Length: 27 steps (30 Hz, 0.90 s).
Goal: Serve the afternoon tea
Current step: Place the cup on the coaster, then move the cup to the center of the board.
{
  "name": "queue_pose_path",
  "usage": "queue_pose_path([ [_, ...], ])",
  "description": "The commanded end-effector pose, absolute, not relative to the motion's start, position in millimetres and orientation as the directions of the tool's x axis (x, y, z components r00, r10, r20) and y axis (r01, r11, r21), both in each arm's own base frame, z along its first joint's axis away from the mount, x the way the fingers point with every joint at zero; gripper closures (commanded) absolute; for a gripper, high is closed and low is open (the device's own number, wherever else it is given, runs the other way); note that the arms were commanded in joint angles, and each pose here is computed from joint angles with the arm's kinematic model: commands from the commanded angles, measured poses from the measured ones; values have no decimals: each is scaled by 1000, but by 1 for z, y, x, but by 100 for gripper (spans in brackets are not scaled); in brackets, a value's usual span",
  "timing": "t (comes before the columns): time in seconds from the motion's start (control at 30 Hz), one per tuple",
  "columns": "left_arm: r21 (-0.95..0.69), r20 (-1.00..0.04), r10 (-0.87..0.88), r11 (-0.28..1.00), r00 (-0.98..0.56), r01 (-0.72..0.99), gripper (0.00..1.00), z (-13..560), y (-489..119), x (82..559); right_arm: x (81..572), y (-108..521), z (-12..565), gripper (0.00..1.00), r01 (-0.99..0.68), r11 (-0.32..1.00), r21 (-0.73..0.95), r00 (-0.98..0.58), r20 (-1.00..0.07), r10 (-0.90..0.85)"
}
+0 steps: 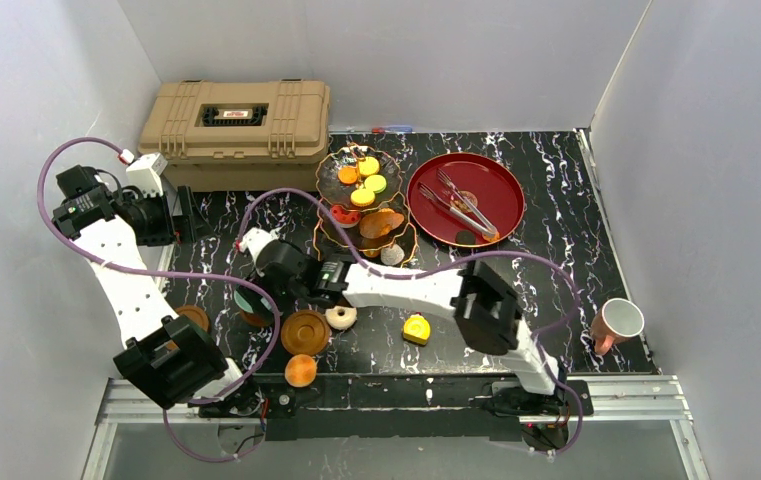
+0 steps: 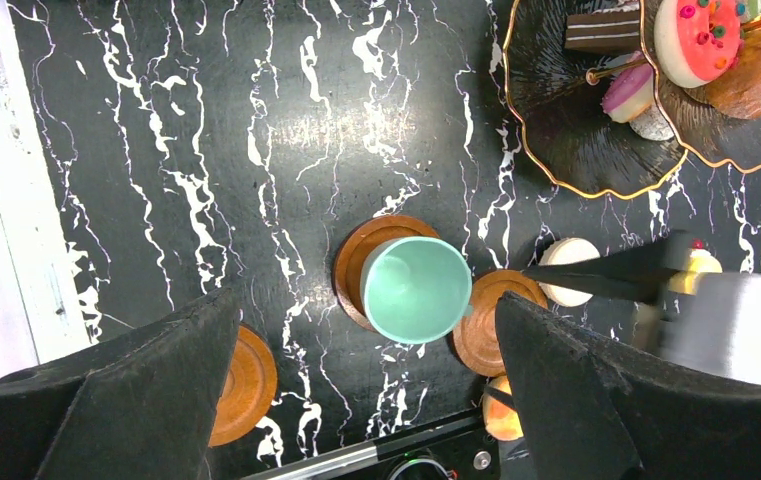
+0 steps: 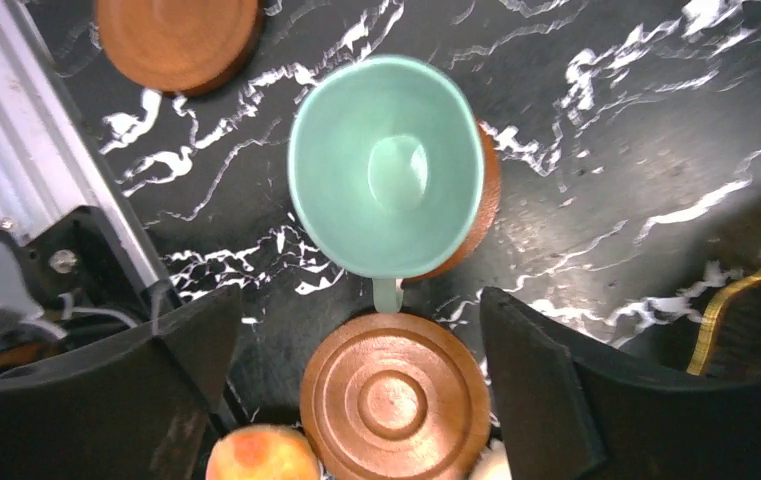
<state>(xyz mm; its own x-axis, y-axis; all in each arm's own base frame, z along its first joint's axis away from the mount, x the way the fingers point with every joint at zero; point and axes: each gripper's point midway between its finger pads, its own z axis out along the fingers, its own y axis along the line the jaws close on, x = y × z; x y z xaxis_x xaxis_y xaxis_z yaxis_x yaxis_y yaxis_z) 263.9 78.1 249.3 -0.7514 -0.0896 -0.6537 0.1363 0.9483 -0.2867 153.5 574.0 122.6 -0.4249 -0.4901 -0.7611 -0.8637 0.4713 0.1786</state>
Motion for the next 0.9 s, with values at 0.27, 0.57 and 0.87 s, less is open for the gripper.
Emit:
queue_pose_path([
  [0.27, -279, -687, -68, 944, -723, 177, 2, 266, 69, 258, 193, 406, 221, 2, -474, 876, 89, -571, -789, -229],
  [0.57, -283, -695, -64, 940, -716, 191, 2, 270, 65, 257, 237, 151, 210, 2, 246, 954, 173, -612, -735, 292],
  [0.87, -298, -677, -66, 935, -733, 192, 2, 261, 66, 257, 270, 6, 190, 2, 640, 761, -109, -555, -750, 360],
])
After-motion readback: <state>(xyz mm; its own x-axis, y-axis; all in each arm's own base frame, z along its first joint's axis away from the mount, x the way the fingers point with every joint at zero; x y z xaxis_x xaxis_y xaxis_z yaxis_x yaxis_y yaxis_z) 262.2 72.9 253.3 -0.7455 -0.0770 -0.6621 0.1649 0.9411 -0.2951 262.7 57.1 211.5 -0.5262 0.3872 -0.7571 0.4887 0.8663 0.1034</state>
